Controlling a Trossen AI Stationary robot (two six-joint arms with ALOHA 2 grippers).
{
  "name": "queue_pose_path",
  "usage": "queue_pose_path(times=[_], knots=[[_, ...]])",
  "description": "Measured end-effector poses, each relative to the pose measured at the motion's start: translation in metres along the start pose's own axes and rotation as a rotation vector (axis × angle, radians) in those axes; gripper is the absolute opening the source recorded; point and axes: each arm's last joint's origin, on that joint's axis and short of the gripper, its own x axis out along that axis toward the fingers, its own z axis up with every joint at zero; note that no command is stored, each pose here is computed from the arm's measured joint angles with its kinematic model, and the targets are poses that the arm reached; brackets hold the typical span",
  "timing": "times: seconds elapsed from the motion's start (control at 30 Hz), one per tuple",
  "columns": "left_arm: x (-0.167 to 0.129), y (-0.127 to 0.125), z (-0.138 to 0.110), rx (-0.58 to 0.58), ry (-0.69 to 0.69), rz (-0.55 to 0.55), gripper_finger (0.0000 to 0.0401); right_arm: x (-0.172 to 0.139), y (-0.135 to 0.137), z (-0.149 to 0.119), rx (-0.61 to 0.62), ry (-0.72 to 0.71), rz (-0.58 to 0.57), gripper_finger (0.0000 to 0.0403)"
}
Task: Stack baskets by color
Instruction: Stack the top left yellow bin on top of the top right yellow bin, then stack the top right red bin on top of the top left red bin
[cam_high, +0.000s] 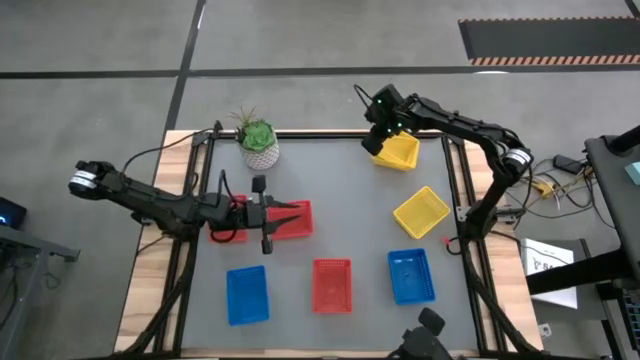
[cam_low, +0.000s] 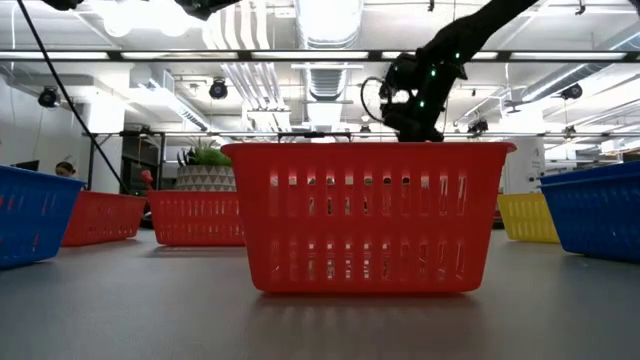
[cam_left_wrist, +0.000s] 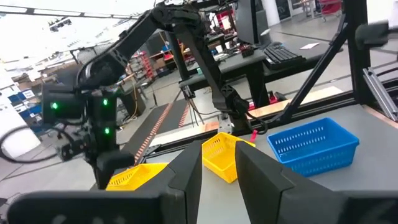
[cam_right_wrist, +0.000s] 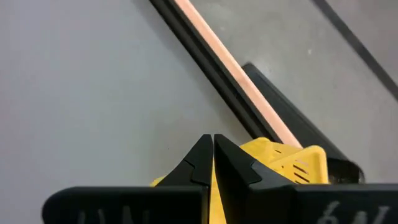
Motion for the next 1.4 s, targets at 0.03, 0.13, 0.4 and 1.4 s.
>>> queue_pose_path(times=[0.03,0.13,0.4,1.4], knots=[[0.000,0.000,0.000,-0.001,-0.001,-0.001,0.0081,0.006,-0.001,-0.001,0.003,0.012,-0.003,0.0009],[-0.001,-0.001,0.001,-0.002,-0.004,-0.004,0.0081,0.023,-0.002,-0.005,0.006,0.039,-0.008,0.0009],[-0.002,-0.002,0.003,-0.004,-0.011,-0.011,0.0081,0.018,0.000,-0.001,0.019,0.001,-0.021,0.0009],[0.000,-0.005,-0.005,-0.033,0.051,-0.030,0.0081,-0.121,0.227,-0.138,-0.377,-0.524,0.626,0.0009]])
